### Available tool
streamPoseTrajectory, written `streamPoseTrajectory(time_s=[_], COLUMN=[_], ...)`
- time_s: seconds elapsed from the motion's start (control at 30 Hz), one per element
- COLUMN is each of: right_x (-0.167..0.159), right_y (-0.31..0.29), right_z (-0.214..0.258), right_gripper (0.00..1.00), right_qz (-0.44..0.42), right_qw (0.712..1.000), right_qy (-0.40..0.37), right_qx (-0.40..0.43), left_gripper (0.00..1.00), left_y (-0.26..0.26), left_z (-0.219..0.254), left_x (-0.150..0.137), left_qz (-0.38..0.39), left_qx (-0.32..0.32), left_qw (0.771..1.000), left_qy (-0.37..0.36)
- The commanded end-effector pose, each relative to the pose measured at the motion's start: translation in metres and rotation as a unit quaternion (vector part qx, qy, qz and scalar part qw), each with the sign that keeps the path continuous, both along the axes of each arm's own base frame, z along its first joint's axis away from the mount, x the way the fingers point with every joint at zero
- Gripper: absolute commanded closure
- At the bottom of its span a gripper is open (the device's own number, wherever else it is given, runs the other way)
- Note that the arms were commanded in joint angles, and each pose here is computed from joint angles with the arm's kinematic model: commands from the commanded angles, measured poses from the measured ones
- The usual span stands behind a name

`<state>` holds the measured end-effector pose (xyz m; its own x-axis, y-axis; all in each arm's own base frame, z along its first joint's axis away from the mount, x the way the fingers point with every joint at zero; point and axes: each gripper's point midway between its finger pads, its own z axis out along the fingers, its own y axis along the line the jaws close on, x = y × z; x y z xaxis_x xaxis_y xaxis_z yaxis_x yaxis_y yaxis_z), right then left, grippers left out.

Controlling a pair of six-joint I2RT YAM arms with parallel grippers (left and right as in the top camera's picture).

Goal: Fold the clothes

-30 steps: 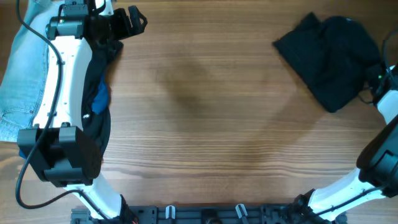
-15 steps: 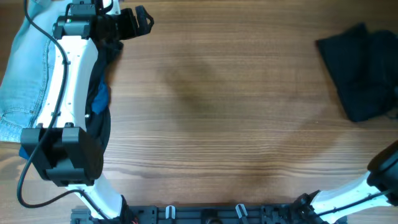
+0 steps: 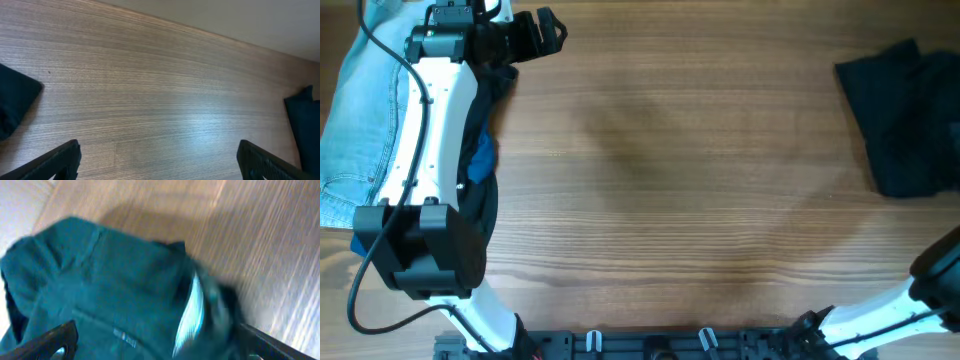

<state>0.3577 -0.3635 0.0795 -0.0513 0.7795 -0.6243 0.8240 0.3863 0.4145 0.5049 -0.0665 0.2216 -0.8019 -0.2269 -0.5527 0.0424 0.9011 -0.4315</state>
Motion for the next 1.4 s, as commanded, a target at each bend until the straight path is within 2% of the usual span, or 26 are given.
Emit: streamPoseTrajectory(time_s=[0.0,0.17,0.37,0.43,0.5,0.53,0.67,0.73,0.87,1.1,1.23,1.37], right_x=[0.0,-0.02,-0.048,-0.055,-0.063,-0.068,-0.08,-0.107,-0.125,-0.127,-0.117,-0.115], right_y=[0.018,0.05,0.093,0.098,0.1,0.1,0.098,0.093,0.09,0.094,0.081,0.071], right_z=[0.077,0.112,0.065,0.049,0.035,0.029,0.021,0.01,-0.004,-0.038,-0.041,-0.044], right_gripper=[0.0,0.0,0.02,0.24,0.84,0.96,0.96,0.96,0.96,0.96,0.96,0.96], right_qz=[0.021,0.016,0.014,0.008,-0.003,-0.009,-0.032,-0.107,-0.147,-0.146,-0.135,-0.145], right_qw=[0.999,0.998,0.989,0.986,0.984,0.983,0.981,0.971,0.964,0.97,0.982,0.982], right_qy=[-0.045,-0.057,0.01,0.03,0.05,0.058,0.072,0.116,0.14,0.118,0.081,0.077], right_qx=[-0.02,0.023,0.146,0.163,0.169,0.172,0.178,0.18,0.169,0.154,0.108,0.088], left_gripper=[0.0,0.0,0.0,0.0,0.0,0.0,0.0,0.0,0.0,0.0,0.0,0.0], left_y=[-0.002,-0.002,-0.002,-0.002,-0.002,-0.002,-0.002,-0.002,-0.004,-0.004,-0.004,-0.004], left_z=[-0.008,-0.009,-0.011,-0.012,-0.013,-0.013,-0.014,-0.014,-0.014,-0.014,-0.014,-0.015], left_x=[0.001,-0.001,-0.003,-0.004,-0.005,-0.006,-0.008,-0.008,-0.009,-0.009,-0.009,-0.009], left_qz=[0.0,0.0,0.0,0.0,0.0,0.0,0.0,0.0,-0.003,-0.004,-0.004,-0.004], left_qx=[-0.002,-0.002,-0.001,-0.001,-0.001,-0.001,-0.001,-0.001,-0.006,-0.007,-0.007,-0.007], left_qw=[1.0,1.0,1.0,1.0,1.0,1.0,1.0,1.0,0.999,0.999,0.999,0.999], left_qy=[0.009,0.013,0.02,0.022,0.026,0.028,0.031,0.031,0.033,0.033,0.033,0.035])
